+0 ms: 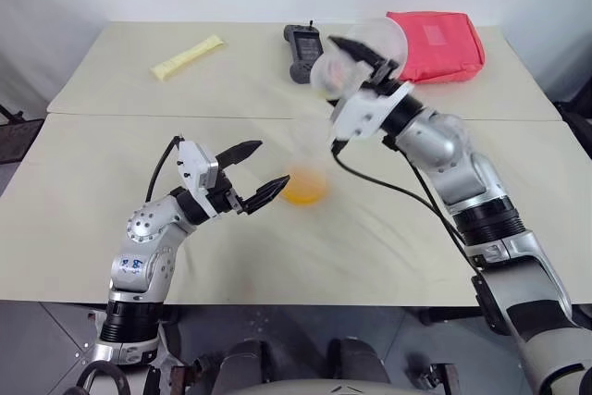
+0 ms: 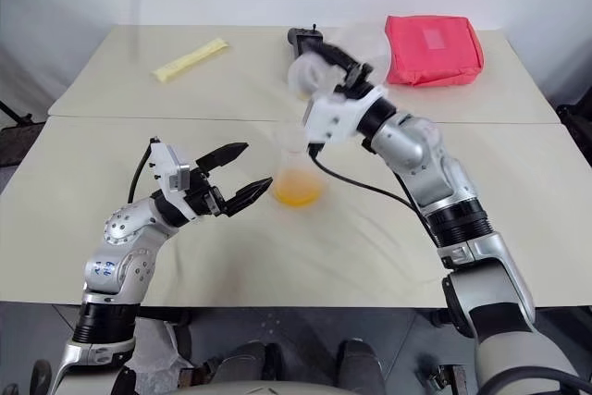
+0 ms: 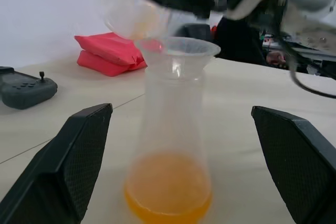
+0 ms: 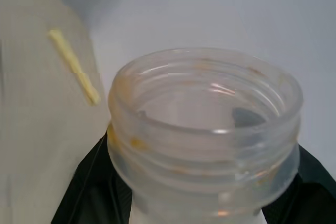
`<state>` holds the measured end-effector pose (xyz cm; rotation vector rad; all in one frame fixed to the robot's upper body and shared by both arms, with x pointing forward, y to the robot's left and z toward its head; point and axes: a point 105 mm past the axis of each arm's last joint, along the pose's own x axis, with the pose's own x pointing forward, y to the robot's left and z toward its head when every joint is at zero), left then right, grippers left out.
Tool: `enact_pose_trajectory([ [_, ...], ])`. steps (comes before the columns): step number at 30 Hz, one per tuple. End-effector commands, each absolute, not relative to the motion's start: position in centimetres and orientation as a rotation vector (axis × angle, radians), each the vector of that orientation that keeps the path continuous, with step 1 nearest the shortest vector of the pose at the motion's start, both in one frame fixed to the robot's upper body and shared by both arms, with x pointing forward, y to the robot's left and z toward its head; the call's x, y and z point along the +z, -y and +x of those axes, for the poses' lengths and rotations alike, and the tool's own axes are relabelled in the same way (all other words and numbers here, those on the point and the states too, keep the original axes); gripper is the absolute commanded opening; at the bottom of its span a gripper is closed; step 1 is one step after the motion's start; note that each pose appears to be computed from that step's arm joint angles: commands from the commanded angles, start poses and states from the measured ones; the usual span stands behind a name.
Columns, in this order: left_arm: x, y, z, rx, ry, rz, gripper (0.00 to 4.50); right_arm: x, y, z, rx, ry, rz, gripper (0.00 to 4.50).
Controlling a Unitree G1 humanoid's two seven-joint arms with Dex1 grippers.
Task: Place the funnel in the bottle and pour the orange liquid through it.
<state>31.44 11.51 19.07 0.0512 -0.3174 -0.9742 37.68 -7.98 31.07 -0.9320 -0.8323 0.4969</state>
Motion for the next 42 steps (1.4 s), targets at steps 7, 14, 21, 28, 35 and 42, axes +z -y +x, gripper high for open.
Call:
enact_pose_trajectory([
  [7,19.4,-12.3,31.1,-0.958,0.326,0.072,4.5,31.4,20.2,38.5,0.43,0.517,-0.384,2.51],
  [14,19.4,-12.7,31.1,-0.957,0.314,0.08,4.5,25.0,27.8,37.8,0.291,0.287,-0.195,2.51],
  [21,19.4,-12.9,31.1,-0.96,0.303,0.087,4.5,22.2,28.8,36.4,0.281,0.264,-0.106,2.51],
  [28,19.6,-13.4,31.1,-0.961,0.288,0.104,4.5,23.9,29.1,35.1,0.298,0.365,0.0,4.48],
  [35,19.8,-14.3,31.3,-0.952,0.272,0.119,4.5,29.9,29.2,33.7,0.307,0.553,-0.012,4.48],
  [42,19.4,-15.6,30.9,-0.937,0.236,0.133,4.5,33.3,25.8,32.2,0.459,0.698,-0.06,4.48],
])
